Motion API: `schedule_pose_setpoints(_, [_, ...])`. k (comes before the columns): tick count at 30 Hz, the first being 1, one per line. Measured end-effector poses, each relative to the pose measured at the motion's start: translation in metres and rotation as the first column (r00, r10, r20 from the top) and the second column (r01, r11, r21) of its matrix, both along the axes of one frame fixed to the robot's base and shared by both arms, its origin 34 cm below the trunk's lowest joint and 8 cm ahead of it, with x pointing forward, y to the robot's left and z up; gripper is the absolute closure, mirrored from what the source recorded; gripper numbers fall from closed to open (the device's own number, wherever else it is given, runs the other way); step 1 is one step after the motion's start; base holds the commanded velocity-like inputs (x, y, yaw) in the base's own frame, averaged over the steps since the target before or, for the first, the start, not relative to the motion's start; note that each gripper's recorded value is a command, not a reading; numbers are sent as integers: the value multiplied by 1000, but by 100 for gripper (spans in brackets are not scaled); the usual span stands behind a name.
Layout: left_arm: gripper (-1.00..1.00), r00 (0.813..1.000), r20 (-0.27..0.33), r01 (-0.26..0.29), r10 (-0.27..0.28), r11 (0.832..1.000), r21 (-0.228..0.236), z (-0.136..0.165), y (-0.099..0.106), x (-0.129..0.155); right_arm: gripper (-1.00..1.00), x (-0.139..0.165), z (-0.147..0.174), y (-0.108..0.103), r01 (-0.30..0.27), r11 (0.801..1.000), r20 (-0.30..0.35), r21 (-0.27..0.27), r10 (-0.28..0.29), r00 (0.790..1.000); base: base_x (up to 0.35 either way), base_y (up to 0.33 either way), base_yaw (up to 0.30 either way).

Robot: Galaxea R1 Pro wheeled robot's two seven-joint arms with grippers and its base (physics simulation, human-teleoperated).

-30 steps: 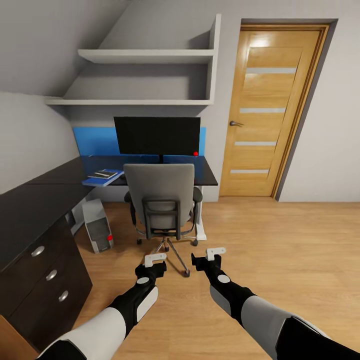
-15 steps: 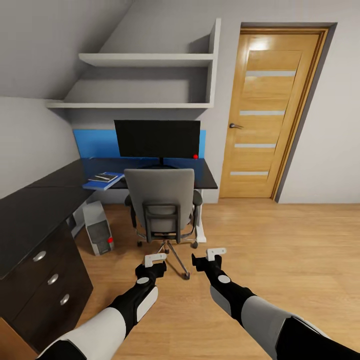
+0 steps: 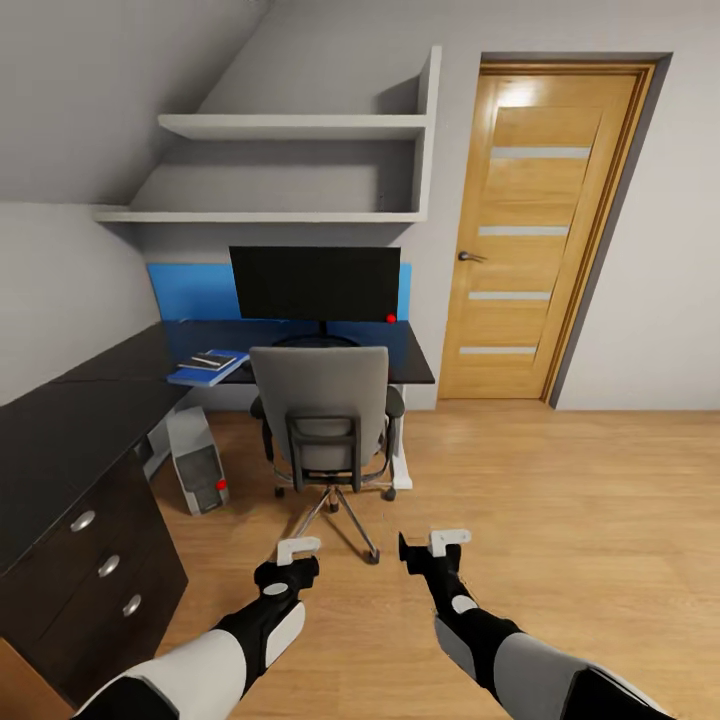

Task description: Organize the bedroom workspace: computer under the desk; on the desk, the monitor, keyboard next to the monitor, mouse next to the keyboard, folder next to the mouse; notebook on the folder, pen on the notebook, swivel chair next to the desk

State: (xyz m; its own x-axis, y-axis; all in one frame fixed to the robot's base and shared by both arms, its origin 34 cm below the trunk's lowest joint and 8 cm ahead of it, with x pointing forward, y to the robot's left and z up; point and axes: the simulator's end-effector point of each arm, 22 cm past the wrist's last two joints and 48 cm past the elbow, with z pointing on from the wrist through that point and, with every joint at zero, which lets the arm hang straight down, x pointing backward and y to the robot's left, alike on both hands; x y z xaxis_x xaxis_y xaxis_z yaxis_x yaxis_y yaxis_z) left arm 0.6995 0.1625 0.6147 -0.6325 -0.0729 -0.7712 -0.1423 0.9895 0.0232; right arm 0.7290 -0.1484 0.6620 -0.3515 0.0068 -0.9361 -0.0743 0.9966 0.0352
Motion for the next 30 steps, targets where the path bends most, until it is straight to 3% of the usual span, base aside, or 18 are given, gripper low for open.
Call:
schedule_pose_setpoints(4, [-100, 999, -3, -32, 32, 999, 32, -10, 20, -17, -100, -31, -18, -4, 10, 1000, -8, 8, -10, 1000, 0, 0, 0])
schedule_pose_setpoints(10, [-100, 998, -18, -58, 59, 997, 40, -30, 31, -57, -100, -82, -43, -12, 26, 1000, -32, 12, -26, 999, 0, 0, 0])
schedule_pose_setpoints(13, [-100, 996, -50, -68, 71, 997, 43, -46, 33, -89, -100, -116, -62, -26, 43, 999, -63, -11, -44, 997, 0, 0, 0])
schedule_pose_setpoints(15, [-100, 993, -85, -80, 83, 996, 44, -65, 35, -126, -100, -143, -76, -42, 62, 997, -85, -39, -65, 994, 0, 0, 0])
schedule_pose_setpoints(18, [-100, 991, -106, -82, 86, 996, 44, -77, 36, -159, -100, -163, -82, -55, 70, 996, -101, -59, -76, 992, 0, 0, 0])
schedule_pose_setpoints(26, [-100, 979, -160, -108, 126, 988, 112, -99, 90, -244, -100, -201, -82, -91, 93, 991, -93, -98, -102, 990, 0, 0, 0])
schedule_pose_setpoints(30, [-100, 977, -172, -107, 127, 987, 122, -100, 97, -271, -100, -219, -82, -93, 91, 991, -106, -102, -101, 989, 0, 0, 0])
